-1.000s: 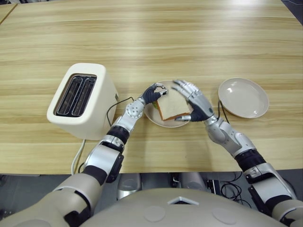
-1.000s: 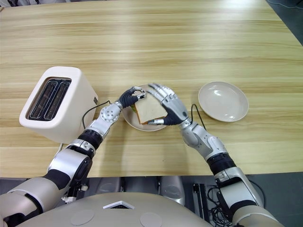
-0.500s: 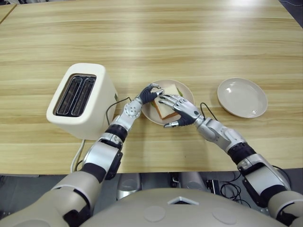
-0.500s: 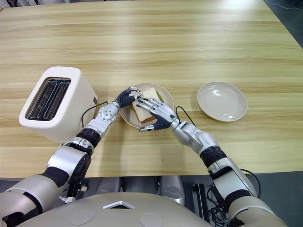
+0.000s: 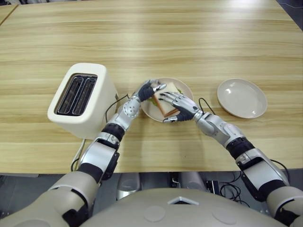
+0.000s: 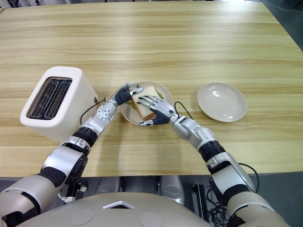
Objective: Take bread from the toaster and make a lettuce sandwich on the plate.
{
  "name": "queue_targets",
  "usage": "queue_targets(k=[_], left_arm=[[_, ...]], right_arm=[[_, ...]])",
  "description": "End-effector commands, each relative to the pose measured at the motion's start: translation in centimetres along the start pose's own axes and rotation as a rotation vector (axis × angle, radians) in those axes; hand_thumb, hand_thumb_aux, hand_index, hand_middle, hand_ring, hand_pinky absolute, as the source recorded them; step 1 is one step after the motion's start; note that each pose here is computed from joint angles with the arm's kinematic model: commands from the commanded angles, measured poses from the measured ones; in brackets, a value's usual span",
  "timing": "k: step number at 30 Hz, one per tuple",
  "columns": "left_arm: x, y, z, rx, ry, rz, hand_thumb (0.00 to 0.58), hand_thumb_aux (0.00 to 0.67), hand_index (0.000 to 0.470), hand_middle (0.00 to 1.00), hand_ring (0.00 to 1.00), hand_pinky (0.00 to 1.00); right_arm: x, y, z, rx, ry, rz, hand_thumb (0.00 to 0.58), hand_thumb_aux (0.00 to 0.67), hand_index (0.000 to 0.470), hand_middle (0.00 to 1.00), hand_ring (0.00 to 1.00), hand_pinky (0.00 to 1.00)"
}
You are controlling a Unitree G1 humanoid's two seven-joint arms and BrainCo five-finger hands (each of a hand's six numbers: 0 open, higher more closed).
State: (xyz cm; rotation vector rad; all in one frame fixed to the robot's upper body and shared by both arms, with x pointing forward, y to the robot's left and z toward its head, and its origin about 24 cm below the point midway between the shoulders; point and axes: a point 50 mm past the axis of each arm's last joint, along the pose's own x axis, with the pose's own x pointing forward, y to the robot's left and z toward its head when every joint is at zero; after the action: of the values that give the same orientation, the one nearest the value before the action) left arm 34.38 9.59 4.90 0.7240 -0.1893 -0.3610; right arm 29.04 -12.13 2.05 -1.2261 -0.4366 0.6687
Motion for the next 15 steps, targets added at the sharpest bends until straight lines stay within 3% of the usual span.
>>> queue_targets(k=[1, 4, 7, 15], left_arm=[[0.2, 5.8, 7.0, 0.252, -0.331, 0.345, 0.0, 0.0, 0.0, 0.0, 0.0, 0.0], [-2.2, 9.4, 9.7, 0.527, -0.413, 0.656, 0.0, 0.0, 0.0, 0.0, 0.0, 0.0], [-4.5, 11.0, 11.4, 0.633, -0.452, 0.817, 0.0, 0.0, 0.0, 0.0, 0.0, 0.0], [-5.7, 9.8, 10.0, 0.538, -0.389, 0.746, 0.0, 0.0, 0.0, 0.0, 0.0, 0.0]], right_arm=[[-2.6, 5.2, -0.6, 0.015, 0.083, 0.298, 0.0, 0.0, 0.0, 0.0, 0.0, 0.0], [-2.5, 5.0, -0.5, 0.017, 0.079, 0.293, 0.0, 0.0, 0.0, 0.0, 0.0, 0.0], [-2.4, 4.7, -0.5, 0.008, 0.084, 0.283, 0.0, 0.0, 0.0, 0.0, 0.0, 0.0], [-2.0, 2.8, -0.7, 0.017, 0.083, 0.186, 0.018, 0.011, 0.007, 0.0, 0.0, 0.0]])
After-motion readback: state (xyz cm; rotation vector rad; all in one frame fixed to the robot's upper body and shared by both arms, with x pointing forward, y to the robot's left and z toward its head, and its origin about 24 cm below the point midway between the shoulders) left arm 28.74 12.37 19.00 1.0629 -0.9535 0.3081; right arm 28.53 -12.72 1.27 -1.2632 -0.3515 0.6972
